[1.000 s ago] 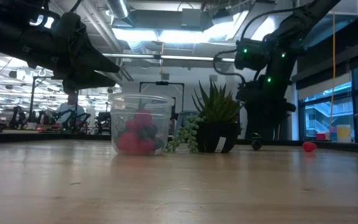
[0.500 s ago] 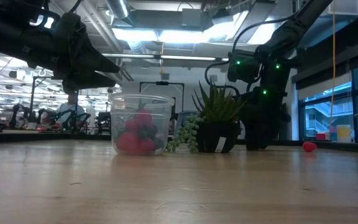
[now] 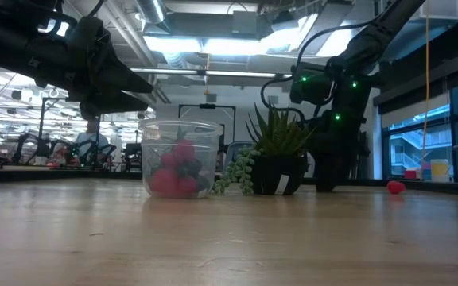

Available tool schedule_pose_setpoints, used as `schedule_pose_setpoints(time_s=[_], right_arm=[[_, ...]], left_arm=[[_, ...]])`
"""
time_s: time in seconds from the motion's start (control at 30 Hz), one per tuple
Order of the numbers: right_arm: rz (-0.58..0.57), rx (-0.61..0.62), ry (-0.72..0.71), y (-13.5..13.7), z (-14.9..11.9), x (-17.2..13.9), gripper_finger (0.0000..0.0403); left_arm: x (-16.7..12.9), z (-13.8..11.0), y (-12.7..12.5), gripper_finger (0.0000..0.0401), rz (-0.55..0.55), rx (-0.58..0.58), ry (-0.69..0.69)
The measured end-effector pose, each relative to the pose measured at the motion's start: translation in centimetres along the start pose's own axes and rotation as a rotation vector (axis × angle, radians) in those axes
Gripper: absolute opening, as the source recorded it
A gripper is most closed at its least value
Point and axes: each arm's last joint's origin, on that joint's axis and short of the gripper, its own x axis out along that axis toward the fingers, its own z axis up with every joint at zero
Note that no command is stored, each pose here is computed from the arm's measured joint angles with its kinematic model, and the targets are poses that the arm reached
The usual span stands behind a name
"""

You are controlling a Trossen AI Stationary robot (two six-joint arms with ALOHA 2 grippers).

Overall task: Pick and placing Produce into tupperware
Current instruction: Put the blackberry into the transparent container

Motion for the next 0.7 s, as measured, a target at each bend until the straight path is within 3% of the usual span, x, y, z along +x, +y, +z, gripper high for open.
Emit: schedule_pose_setpoints(time_s=[0.23,0.47,0.57,0.7], right_arm=[[-0.002,-0.025,-0.002,0.0,0.0,0.0,0.01],[-0.003,-0.046,-0.002,0.0,0.3,-0.6,0.0099],[-0.041,-0.072,0.041,-0.3,0.4,-2.1,0.0099],[-0.008,-0.068,-0.051,0.1,2.6,-6.2,0.0099]], left_arm=[[0.0,0.0,0.0,0.0236,0.0,0.0,0.0],[0.0,0.0,0.0,0.0236,0.0,0.0,0.0],[0.0,0.0,0.0,0.0236,0.0,0.0,0.0],[0.0,0.0,0.0,0.0236,0.0,0.0,0.0]])
